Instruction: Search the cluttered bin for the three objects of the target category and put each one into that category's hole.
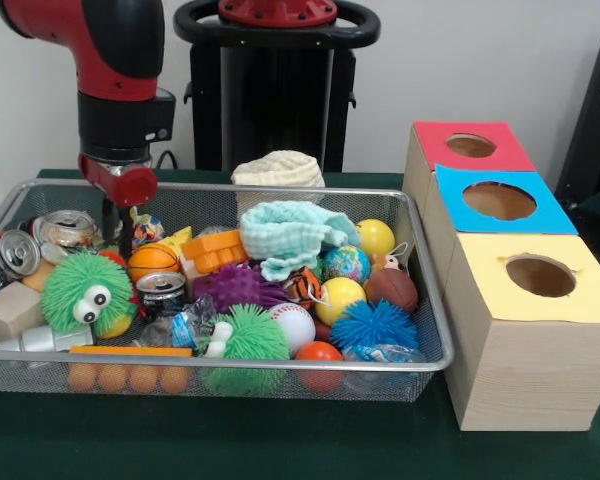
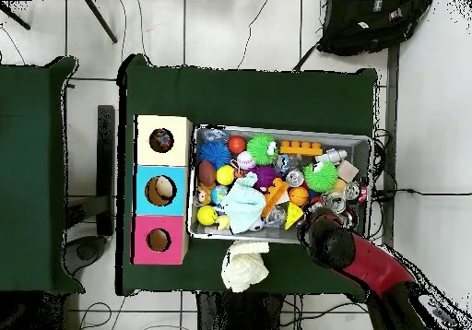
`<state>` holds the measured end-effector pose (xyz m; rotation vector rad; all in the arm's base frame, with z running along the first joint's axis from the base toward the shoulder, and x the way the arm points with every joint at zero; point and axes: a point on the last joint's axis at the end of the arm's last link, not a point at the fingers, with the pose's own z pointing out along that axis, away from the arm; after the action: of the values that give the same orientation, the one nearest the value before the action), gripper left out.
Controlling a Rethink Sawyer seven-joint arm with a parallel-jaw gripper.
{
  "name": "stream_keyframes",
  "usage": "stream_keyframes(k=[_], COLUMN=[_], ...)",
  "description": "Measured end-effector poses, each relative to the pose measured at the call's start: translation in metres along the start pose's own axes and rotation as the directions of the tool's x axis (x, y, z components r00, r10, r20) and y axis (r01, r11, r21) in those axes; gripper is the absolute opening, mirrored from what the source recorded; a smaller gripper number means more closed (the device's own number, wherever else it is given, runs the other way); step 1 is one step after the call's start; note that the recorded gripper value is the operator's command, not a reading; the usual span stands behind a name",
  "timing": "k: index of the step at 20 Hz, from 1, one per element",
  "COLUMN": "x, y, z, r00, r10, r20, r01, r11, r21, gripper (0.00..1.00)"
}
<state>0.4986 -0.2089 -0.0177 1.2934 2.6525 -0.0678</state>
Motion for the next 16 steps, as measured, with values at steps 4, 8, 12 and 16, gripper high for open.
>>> stream_keyframes(k=[4, 8, 12, 16], x=[0.0008, 0.0011, -0.0005, 0.0004], y=[0.0032, 0.0104, 0.0098, 0.0091], z=[0.0002, 0.0023, 0.0031, 0.0033], r00=[1.0, 0.9998, 0.9998, 0.9998], r10=[-0.008, -0.015, -0.013, -0.013], r20=[-0.001, -0.01, -0.012, -0.017], r01=[0.008, 0.014, 0.012, 0.012], r11=[0.9999, 0.9989, 0.9982, 0.9977], r21=[-0.01, -0.045, -0.058, -0.066], gripper=[0.0, 0.0, 0.0, 0.0])
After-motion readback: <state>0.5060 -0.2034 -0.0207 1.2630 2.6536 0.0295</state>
